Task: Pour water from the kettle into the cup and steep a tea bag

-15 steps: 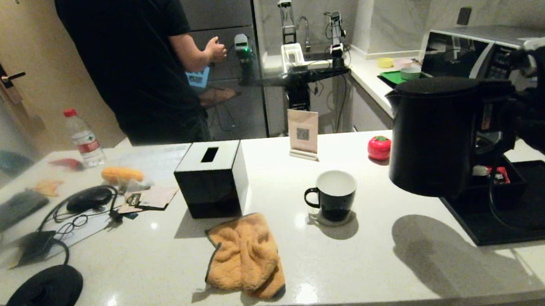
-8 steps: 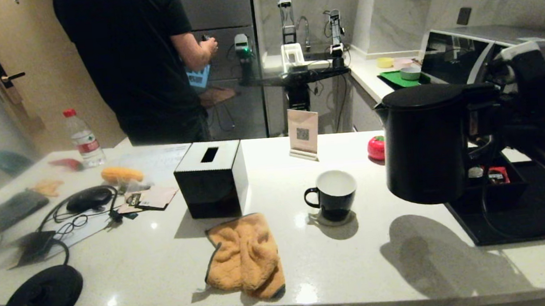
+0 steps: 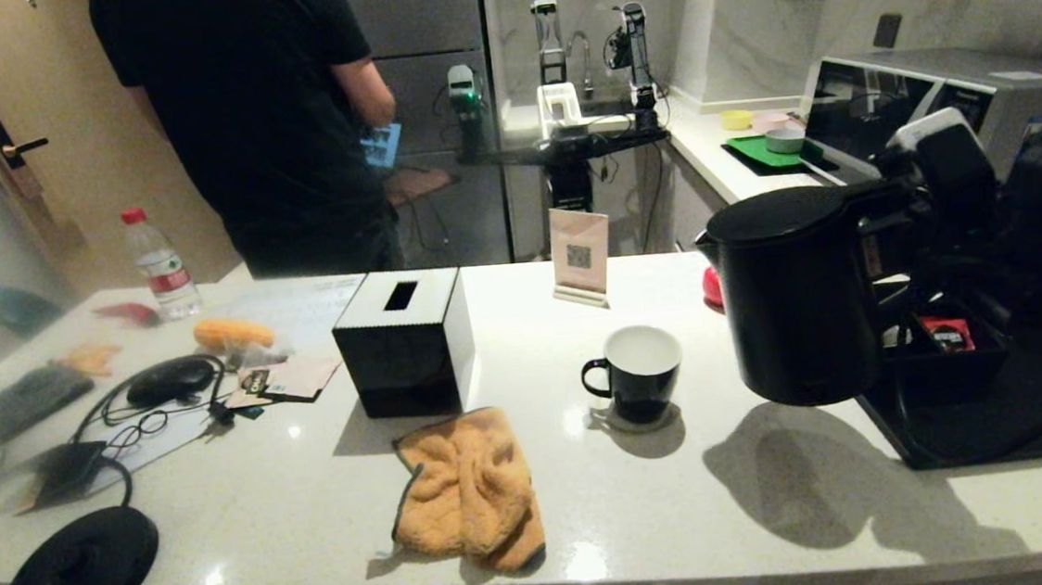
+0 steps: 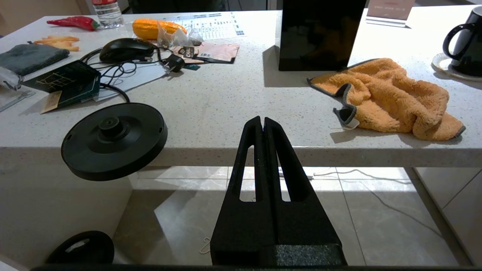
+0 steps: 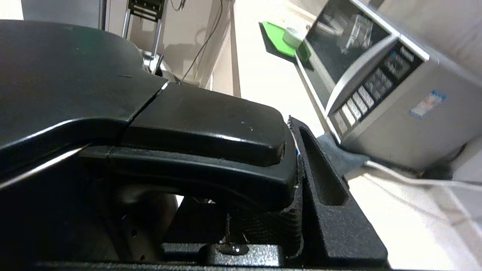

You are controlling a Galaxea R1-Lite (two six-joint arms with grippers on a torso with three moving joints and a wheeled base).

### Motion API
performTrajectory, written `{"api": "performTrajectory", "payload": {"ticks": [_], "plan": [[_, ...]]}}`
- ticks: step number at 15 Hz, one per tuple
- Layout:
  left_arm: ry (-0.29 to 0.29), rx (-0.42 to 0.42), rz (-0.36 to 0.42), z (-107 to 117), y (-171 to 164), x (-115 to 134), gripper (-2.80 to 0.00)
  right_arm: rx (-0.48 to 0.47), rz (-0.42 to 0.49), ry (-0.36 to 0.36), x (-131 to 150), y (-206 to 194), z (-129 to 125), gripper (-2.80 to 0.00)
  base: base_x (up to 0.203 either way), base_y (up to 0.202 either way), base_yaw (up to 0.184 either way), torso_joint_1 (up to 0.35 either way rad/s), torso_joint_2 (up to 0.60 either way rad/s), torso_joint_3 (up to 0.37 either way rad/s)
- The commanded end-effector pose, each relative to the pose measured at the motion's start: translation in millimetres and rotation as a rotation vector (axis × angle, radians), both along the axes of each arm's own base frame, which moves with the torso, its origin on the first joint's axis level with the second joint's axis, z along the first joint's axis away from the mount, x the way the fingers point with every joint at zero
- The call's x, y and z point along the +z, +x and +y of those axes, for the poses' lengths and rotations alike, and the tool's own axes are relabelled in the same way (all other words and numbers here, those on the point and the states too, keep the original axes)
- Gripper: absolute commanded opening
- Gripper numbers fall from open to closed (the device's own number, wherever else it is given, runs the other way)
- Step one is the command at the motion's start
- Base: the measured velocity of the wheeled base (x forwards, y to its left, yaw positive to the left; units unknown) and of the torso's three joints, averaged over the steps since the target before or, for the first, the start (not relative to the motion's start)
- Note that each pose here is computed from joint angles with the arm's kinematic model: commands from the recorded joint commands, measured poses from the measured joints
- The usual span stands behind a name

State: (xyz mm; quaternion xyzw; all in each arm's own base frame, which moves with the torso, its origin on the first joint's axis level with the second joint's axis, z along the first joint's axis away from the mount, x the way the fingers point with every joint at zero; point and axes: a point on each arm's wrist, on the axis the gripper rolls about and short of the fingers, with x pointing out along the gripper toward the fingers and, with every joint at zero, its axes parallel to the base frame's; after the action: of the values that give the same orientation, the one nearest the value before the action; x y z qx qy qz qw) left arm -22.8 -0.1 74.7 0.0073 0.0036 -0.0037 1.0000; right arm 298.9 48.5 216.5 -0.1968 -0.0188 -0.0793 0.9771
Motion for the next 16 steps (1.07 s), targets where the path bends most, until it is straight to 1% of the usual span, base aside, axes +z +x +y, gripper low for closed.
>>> {"api": "performTrajectory", "payload": {"ticks": [1, 5, 7, 9, 14, 16], "plan": [[0.000, 0.000, 0.000, 0.0, 0.0, 0.2, -2.80, 0.021, 0.009, -0.030, -8.8, 7.2, 9.0, -2.80, 0.000, 0.000, 0.000, 0.000, 0.00, 0.000], [-0.001, 0.000, 0.000, 0.0, 0.0, 0.0, -2.80, 0.040, 0.035, -0.094, -17.5, 12.3, 17.3, -2.80, 0.000, 0.000, 0.000, 0.000, 0.00, 0.000], [0.000, 0.000, 0.000, 0.0, 0.0, 0.0, -2.80, 0.046, 0.045, -0.108, -20.1, 13.4, 19.5, -2.80, 0.000, 0.000, 0.000, 0.000, 0.00, 0.000], [-0.001, 0.000, -0.001, 0.0, -0.1, 0.4, -2.80, 0.048, 0.059, -0.136, -24.2, 16.3, 20.3, -2.80, 0.000, 0.000, 0.000, 0.000, 0.00, 0.000], [-0.001, 0.000, -0.001, 0.0, -0.1, 0.4, -2.80, 0.051, 0.053, -0.199, -22.5, 20.6, 21.5, -2.80, 0.000, 0.000, 0.000, 0.000, 0.00, 0.000], [-0.001, 0.000, 0.000, 0.0, 0.0, 0.0, -2.80, 0.047, 0.032, -0.225, -19.9, 23.0, 22.1, -2.80, 0.000, 0.000, 0.000, 0.000, 0.00, 0.000]]}}
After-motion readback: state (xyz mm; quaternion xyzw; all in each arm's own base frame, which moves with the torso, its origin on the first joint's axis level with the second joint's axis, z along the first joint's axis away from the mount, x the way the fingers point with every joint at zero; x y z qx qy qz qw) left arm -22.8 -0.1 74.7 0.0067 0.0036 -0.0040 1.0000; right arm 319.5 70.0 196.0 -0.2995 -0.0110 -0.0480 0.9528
